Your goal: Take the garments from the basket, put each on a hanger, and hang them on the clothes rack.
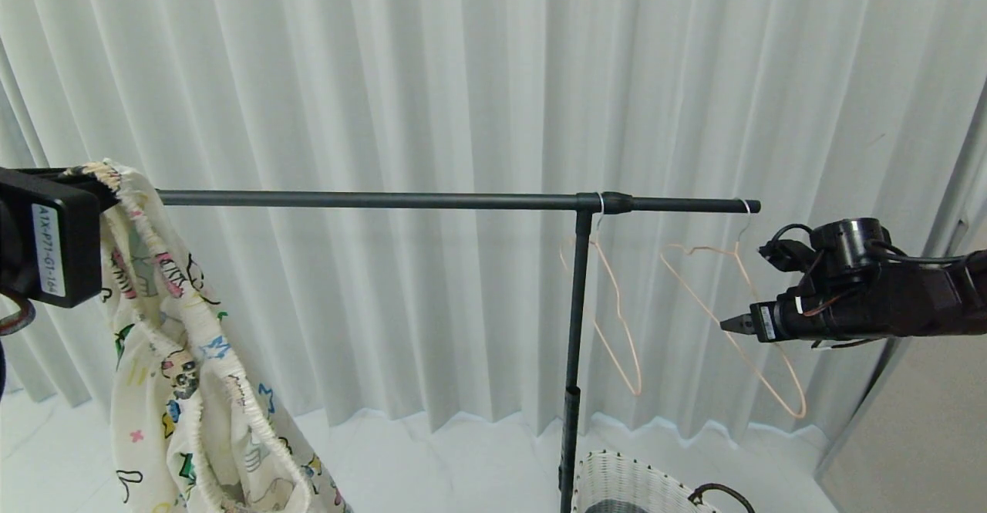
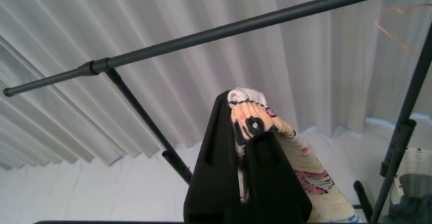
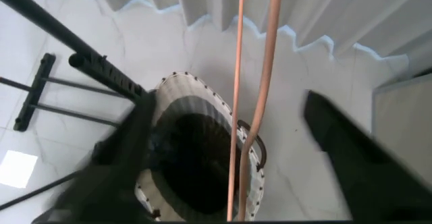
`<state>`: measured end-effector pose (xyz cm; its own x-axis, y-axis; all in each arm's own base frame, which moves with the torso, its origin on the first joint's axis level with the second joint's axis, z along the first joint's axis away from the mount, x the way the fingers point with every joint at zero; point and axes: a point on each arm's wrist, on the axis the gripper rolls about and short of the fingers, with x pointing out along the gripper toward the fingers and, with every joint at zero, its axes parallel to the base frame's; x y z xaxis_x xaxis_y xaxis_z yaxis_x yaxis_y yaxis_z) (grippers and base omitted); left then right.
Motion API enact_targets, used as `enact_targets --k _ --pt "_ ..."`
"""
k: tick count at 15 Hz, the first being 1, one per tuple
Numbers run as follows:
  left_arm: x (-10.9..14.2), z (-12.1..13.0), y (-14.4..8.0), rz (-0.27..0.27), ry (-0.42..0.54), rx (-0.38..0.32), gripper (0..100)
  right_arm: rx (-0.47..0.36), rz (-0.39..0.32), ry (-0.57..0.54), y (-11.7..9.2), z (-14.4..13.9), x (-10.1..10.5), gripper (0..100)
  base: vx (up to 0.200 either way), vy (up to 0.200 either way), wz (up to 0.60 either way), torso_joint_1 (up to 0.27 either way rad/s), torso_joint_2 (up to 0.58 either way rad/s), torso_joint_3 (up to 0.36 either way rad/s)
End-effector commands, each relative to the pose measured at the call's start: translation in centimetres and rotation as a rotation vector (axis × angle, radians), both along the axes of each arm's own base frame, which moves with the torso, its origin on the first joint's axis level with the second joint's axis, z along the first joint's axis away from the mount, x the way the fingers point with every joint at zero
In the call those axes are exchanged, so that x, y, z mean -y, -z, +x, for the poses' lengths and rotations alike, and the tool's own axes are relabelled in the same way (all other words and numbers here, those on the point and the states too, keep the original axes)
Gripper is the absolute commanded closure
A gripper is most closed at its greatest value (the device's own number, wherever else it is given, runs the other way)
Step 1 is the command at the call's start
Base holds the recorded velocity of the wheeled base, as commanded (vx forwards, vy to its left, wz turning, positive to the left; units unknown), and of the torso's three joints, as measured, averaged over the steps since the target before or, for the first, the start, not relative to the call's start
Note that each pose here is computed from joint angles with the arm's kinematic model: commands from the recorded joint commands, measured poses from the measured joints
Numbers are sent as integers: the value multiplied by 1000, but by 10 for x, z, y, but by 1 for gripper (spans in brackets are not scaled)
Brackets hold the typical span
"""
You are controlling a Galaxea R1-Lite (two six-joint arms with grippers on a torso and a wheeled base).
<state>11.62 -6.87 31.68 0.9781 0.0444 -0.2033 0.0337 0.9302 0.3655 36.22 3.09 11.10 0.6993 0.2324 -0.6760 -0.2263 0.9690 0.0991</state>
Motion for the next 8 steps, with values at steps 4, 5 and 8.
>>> enact_targets --k 4,5,8 --pt "-2 -1 -1 -3 -8 5 100 -10 3 0 4 3 -1 100 0 0 0 0 0 0" --pt "-2 -1 -1 -3 -8 5 100 -9 8 4 4 3 -1 100 0 0 0 0 0 0" --pt "-2 -1 -1 -4 -8 7 100 25 20 12 -8 0 -2 100 0 0 0 0 0 0"
